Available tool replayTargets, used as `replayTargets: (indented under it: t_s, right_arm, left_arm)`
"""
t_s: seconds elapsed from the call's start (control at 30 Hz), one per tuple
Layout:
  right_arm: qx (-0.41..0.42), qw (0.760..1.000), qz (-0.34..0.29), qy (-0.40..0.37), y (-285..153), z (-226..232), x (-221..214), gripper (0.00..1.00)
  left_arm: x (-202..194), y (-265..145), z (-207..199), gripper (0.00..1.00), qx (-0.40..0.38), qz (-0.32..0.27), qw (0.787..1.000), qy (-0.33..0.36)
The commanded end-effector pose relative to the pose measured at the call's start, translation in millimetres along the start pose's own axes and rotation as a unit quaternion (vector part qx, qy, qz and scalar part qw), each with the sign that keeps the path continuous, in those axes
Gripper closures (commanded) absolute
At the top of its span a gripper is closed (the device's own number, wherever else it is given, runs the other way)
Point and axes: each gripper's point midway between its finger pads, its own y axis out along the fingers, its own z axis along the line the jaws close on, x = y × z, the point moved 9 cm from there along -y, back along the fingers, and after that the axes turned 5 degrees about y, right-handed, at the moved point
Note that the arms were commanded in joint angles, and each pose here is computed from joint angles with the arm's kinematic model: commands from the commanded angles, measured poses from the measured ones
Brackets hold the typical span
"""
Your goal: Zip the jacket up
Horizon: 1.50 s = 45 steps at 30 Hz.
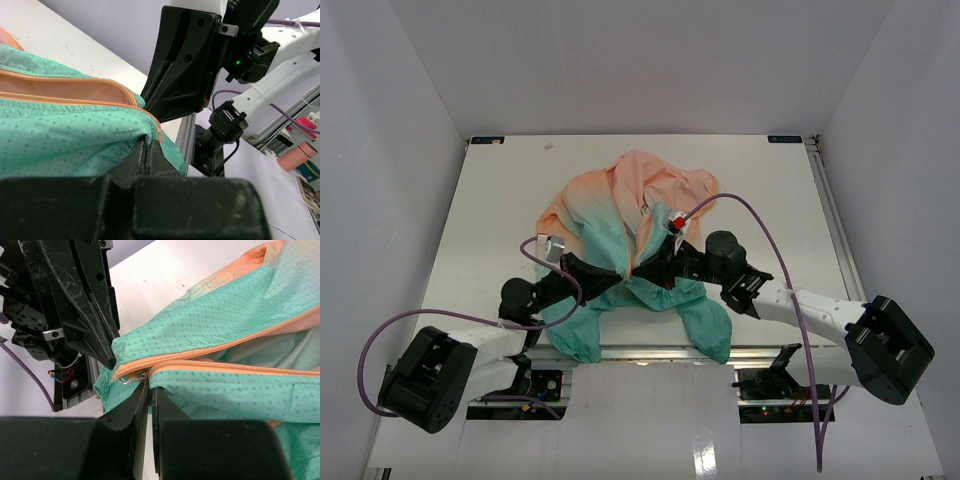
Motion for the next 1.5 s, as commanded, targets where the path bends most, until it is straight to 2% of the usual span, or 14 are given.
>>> replayTargets:
  t_s: [0.0,0.33,0.5,0.7,0.87,1.47]
  right_arm:
    - [0.031,0.998,-0.038,-0.034,-8.4,11.8,21.4,0.92]
    - [0.061,0.996,-0.039,-0.061,-17.1,19.9,22.0,0.92]
    - [0.096,0.992,-0.035,-0.079,-23.2,26.3,17.1,0.92]
    - [0.13,0.987,-0.042,-0.088,-24.5,33.0,20.0,0.92]
    - [0.158,0.983,-0.049,-0.077,-21.4,35.9,18.8,0.92]
    - [0.162,0.985,-0.031,-0.051,-7.8,28.3,13.3,0.92]
  left_arm:
    - [12.3,2.8,-6.3,1.0,-0.012,-0.029,0.999,0.037]
    - [12.4,3.4,-4.2,1.0,-0.006,-0.039,0.999,0.036]
    - [20.3,-0.2,-6.3,1.0,0.013,-0.085,0.994,0.061]
    - [27.8,-5.1,-16.5,1.0,-0.007,-0.121,0.989,0.089]
    - [31.6,-13.3,-29.8,1.0,-0.041,-0.167,0.976,0.134]
    - [61.8,-7.1,-49.1,1.0,-0.093,-0.213,0.944,0.235]
